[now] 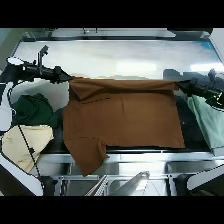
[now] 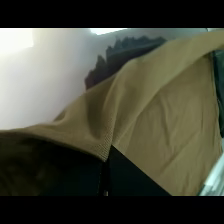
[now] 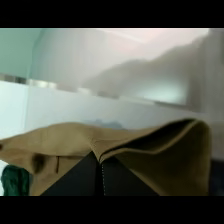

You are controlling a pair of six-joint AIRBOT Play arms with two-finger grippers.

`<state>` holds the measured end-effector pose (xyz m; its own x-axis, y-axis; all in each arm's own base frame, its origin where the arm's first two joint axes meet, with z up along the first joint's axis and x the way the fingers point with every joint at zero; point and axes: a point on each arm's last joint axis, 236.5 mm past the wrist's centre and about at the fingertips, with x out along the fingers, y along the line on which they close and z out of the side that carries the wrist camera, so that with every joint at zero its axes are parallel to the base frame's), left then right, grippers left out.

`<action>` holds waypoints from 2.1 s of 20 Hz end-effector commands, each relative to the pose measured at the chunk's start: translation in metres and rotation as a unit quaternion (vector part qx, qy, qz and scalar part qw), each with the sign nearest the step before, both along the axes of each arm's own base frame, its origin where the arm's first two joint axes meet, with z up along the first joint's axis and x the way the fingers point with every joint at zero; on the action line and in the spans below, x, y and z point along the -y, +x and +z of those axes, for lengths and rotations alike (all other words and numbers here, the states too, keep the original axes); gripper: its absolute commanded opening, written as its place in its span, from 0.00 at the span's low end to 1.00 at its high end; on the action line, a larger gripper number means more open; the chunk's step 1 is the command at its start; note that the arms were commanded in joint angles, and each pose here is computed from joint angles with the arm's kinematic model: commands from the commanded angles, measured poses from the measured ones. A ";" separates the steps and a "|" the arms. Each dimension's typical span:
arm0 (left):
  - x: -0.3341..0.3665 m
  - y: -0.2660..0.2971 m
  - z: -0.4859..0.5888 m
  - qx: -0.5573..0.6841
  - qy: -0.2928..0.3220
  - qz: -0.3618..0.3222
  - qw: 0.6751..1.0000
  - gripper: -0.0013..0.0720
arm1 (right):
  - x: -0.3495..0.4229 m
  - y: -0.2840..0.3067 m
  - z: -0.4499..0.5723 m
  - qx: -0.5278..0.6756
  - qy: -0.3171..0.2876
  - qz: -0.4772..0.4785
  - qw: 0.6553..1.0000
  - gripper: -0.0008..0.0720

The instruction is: Fold the shirts.

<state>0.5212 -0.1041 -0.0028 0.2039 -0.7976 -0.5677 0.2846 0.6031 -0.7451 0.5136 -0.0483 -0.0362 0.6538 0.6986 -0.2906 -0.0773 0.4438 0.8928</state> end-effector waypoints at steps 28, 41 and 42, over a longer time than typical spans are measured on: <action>-0.034 -0.090 -0.056 -0.202 0.052 0.005 0.978 0.40 | 0.015 -0.060 -0.034 -0.119 -0.113 0.073 0.984 0.53; -0.047 -0.217 -0.017 -0.204 0.043 0.101 0.973 0.39 | 0.015 -0.260 -0.024 -0.330 -0.234 0.098 0.909 0.56; -0.045 -0.235 -0.028 -0.213 0.044 0.121 0.969 0.39 | 0.017 -0.273 -0.035 -0.345 -0.251 0.084 0.901 0.57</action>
<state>0.3309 -0.0543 -0.0064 0.0589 -0.7243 -0.6870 -0.1141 0.6788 -0.7254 0.2958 -0.0612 -0.0437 0.1931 0.5565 -0.8081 0.2348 0.7735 0.5887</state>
